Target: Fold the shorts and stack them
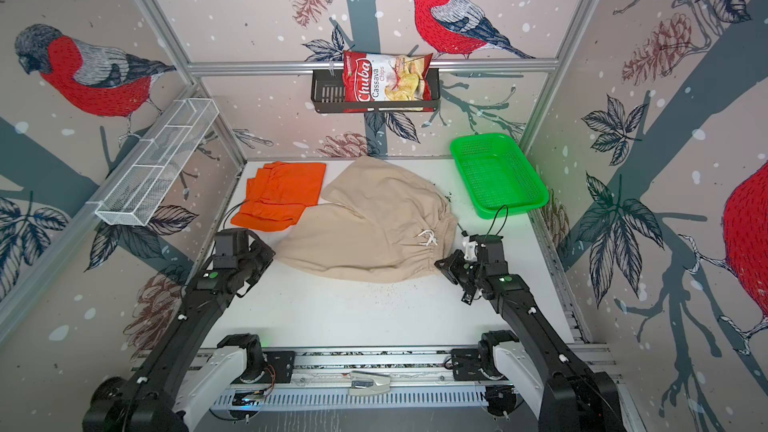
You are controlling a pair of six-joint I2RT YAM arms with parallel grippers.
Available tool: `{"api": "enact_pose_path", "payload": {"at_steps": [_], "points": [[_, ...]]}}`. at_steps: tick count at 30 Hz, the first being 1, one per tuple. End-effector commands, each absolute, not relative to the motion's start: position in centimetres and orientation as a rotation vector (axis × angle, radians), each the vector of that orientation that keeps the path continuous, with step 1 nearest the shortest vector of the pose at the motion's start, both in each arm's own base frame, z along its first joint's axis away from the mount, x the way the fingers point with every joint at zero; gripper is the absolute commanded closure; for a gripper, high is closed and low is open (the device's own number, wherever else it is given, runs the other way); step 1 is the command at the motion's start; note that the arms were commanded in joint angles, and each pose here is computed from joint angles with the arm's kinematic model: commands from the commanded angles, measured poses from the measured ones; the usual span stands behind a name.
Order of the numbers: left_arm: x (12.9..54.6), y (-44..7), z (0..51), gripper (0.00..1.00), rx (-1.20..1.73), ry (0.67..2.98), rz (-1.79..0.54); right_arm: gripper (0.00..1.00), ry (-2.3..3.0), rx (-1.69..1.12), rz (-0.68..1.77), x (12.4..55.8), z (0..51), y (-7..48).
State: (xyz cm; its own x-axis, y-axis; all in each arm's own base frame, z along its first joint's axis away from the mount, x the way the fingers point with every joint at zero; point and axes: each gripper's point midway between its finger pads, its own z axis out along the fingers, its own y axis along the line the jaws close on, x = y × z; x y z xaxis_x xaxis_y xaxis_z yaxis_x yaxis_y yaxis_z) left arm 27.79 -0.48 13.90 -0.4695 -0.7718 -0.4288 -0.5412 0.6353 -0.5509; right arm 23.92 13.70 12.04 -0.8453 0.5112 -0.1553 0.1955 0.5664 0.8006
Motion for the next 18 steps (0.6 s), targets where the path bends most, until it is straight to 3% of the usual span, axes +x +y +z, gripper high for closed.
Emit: {"api": "enact_pose_path", "payload": {"at_steps": [1,11,18], "points": [[29.4,-0.1,17.0,1.0,-0.896,2.174,-0.398,0.94,2.359,0.488,1.13,25.8,15.8,13.3],[33.8,1.5,30.7,1.0,-0.633,1.981,-0.257,0.96,2.08,0.157,1.107,31.4,31.4,14.5],[33.9,3.0,40.9,1.0,-0.509,1.801,-0.13,0.96,1.841,-0.055,1.158,31.4,43.3,15.8]]}}
